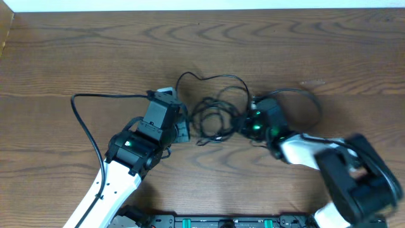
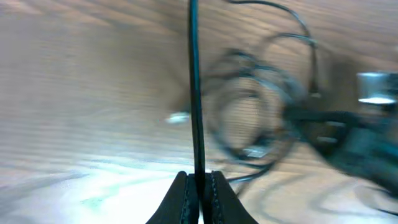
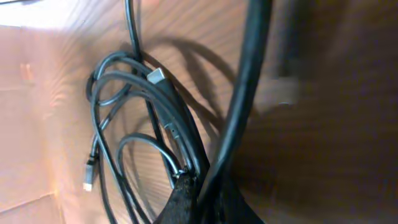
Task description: Untangle cables
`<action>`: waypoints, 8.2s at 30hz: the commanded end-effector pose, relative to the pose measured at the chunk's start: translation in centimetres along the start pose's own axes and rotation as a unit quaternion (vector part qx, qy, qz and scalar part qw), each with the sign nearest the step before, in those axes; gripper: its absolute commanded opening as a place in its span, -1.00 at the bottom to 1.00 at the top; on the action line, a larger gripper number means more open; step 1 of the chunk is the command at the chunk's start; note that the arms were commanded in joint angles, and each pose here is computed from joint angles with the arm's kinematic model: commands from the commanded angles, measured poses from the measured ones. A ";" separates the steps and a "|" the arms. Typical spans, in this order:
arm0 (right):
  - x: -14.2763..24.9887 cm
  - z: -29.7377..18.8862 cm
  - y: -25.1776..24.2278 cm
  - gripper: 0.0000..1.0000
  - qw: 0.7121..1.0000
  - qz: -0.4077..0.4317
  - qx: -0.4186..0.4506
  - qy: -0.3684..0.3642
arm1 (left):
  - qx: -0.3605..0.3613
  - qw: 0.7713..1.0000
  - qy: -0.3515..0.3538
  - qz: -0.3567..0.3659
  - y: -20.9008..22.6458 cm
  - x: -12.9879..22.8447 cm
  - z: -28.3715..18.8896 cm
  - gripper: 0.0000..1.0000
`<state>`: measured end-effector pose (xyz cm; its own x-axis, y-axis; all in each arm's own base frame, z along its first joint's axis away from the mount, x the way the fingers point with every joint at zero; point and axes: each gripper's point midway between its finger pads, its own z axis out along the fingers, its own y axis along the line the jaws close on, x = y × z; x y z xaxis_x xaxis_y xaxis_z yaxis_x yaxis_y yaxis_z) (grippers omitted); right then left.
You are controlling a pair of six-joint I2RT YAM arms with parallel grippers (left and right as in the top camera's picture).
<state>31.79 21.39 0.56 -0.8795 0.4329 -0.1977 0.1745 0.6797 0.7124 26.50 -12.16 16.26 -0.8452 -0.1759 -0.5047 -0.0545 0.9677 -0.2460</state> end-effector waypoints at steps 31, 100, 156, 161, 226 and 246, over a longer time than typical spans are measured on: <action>-7.0 -19.0 0.8 -0.98 0.981 -0.102 -0.011 -0.162 | 0.067 0.994 0.059 0.067 -2.1 0.7 3.3 -0.85; -7.8 -15.6 -9.3 -0.98 0.947 0.218 0.150 -0.180 | 0.068 0.965 -0.063 0.246 -9.6 0.4 2.9 -0.85; -8.7 -17.0 -9.0 0.65 0.984 0.076 0.090 -0.133 | 0.369 0.927 0.001 0.070 -7.7 -3.9 -3.6 -0.85; -8.0 -15.8 -3.7 0.81 0.994 -0.051 -0.017 -0.096 | 0.441 0.891 -0.001 0.107 -9.7 -3.7 -5.4 -0.85; -9.6 -12.8 9.1 -0.98 0.886 -0.374 -0.005 -0.273 | 0.645 0.718 0.026 0.260 -17.3 1.7 -13.9 -0.42; -14.1 -20.9 17.8 -0.98 0.832 -0.351 -0.162 -0.397 | 0.367 0.917 0.014 0.157 -12.4 -0.9 -2.1 0.54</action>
<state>39.02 12.96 25.81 -0.1376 0.2627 -0.9550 -0.3689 0.8812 0.2955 25.18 -24.17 22.69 -0.7783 0.1147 -0.6173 0.5804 0.5067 -0.6375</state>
